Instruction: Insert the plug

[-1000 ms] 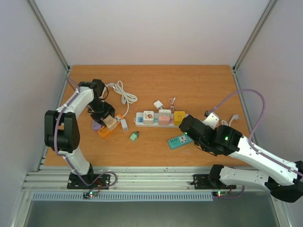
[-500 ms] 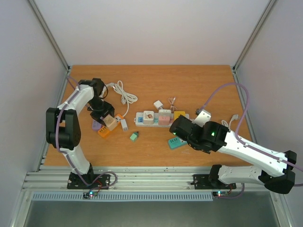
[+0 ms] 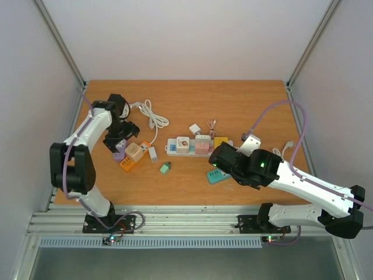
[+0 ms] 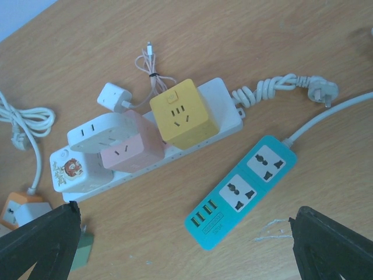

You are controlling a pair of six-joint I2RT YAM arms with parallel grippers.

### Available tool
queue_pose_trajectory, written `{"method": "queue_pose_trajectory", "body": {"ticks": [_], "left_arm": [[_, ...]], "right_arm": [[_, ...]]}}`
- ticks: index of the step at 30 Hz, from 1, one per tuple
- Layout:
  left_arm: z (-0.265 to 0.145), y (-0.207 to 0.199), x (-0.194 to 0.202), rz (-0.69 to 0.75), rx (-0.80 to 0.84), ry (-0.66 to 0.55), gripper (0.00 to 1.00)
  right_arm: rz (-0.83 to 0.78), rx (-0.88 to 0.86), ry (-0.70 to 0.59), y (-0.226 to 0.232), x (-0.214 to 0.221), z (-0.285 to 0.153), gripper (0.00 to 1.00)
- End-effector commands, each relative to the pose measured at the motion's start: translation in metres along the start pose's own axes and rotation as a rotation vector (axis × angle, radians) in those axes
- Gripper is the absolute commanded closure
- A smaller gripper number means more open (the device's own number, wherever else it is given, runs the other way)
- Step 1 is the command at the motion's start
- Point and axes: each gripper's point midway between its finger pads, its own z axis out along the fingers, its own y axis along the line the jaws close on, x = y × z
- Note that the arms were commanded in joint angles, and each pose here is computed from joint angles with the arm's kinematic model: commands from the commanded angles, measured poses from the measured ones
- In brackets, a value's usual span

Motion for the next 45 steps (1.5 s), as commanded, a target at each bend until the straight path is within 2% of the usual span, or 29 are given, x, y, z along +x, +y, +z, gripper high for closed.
{"method": "queue_pose_trajectory", "body": {"ticks": [1,5,9,12,15,20,24,29,35,41,45], "left_arm": [[-0.040,-0.010,-0.007,0.106,0.133,-0.130,0.01],[-0.051,-0.017,0.000,0.217,0.258,-0.193,0.01],[-0.043,-0.018,0.016,0.292,0.379,-0.202,0.05],[-0.035,-0.019,0.023,0.285,0.435,-0.201,0.17],[-0.026,-0.012,0.019,0.265,0.401,-0.213,0.31],[-0.013,-0.008,0.014,0.265,0.366,-0.217,0.44],[-0.003,-0.009,0.018,0.254,0.377,-0.186,0.58],[0.014,0.004,0.030,0.222,0.358,-0.133,0.70],[0.031,0.013,0.047,0.207,0.356,-0.062,0.72],[0.040,0.033,0.050,0.227,0.238,-0.095,0.74],[0.035,0.029,0.053,0.254,0.240,-0.121,0.73]], "right_arm": [[-0.052,-0.010,-0.045,0.004,-0.011,-0.006,0.01],[-0.235,-0.094,-0.012,0.031,0.000,-0.002,0.01],[-0.370,-0.212,0.057,0.063,0.024,0.004,0.02],[-0.403,-0.254,0.102,0.076,0.039,0.010,0.02],[-0.412,-0.270,0.146,0.085,0.053,0.016,0.02],[-0.427,-0.281,0.198,0.092,0.069,0.024,0.03],[-0.433,-0.291,0.219,0.096,0.076,0.026,0.04],[-0.435,-0.292,0.231,0.097,0.080,0.029,0.04],[-0.442,-0.303,0.249,0.100,0.089,0.033,0.04],[-0.489,-0.355,0.303,0.117,0.111,0.043,0.05],[-0.570,-0.463,0.385,0.148,0.138,0.046,0.07]]}}
